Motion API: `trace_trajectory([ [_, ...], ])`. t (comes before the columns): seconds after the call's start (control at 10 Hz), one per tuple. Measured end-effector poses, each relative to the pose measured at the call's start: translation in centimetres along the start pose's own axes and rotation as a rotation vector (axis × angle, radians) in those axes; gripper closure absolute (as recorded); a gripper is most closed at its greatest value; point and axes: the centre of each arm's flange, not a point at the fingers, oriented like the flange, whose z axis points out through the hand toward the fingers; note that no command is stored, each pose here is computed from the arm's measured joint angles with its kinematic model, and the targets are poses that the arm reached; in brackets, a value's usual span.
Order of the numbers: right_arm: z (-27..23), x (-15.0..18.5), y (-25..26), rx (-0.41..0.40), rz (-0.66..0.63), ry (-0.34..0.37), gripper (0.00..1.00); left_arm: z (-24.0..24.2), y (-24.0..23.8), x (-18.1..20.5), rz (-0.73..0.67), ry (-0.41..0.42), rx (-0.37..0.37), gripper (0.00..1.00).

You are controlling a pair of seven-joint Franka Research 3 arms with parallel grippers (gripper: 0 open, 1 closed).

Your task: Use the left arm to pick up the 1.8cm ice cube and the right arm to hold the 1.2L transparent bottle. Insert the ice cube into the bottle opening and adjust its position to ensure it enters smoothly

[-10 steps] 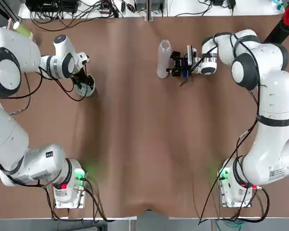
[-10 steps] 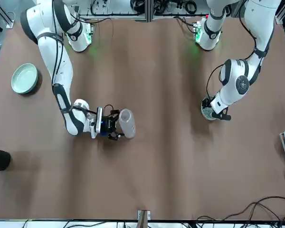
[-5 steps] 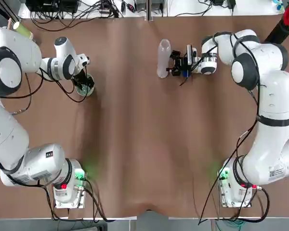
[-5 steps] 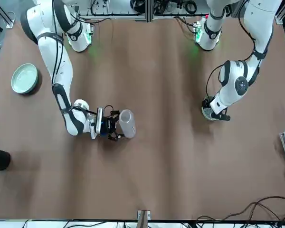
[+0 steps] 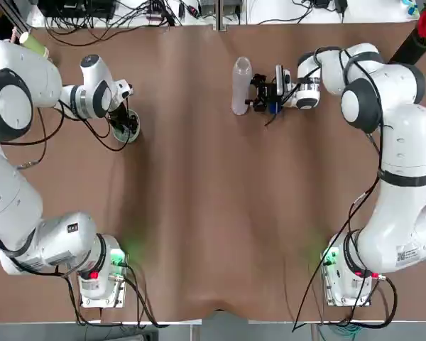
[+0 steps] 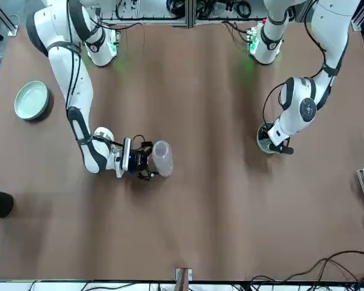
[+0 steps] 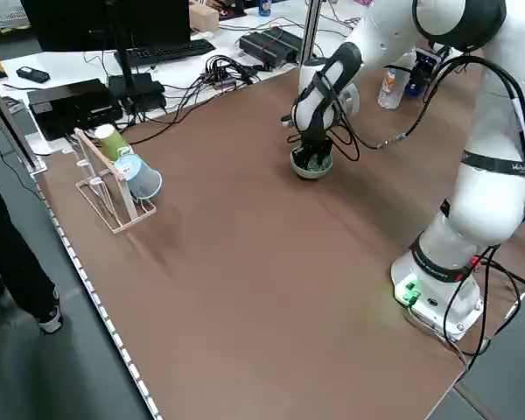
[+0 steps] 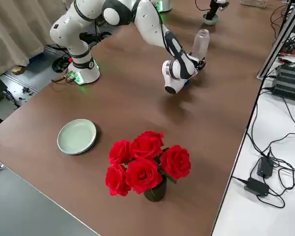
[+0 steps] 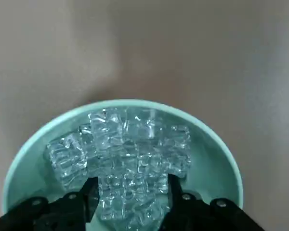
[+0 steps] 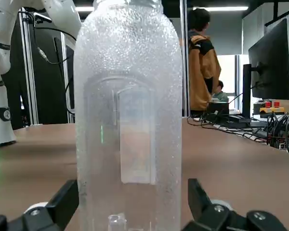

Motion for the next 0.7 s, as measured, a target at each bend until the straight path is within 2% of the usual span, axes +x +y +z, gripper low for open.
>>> trace_trajectory([
  [0.7, -0.2, 0.2, 0.4, -0.005, -0.007, 0.002, 0.00, -1.4, 0.0, 0.6, -0.004, 0.040, 0.009, 0.41],
])
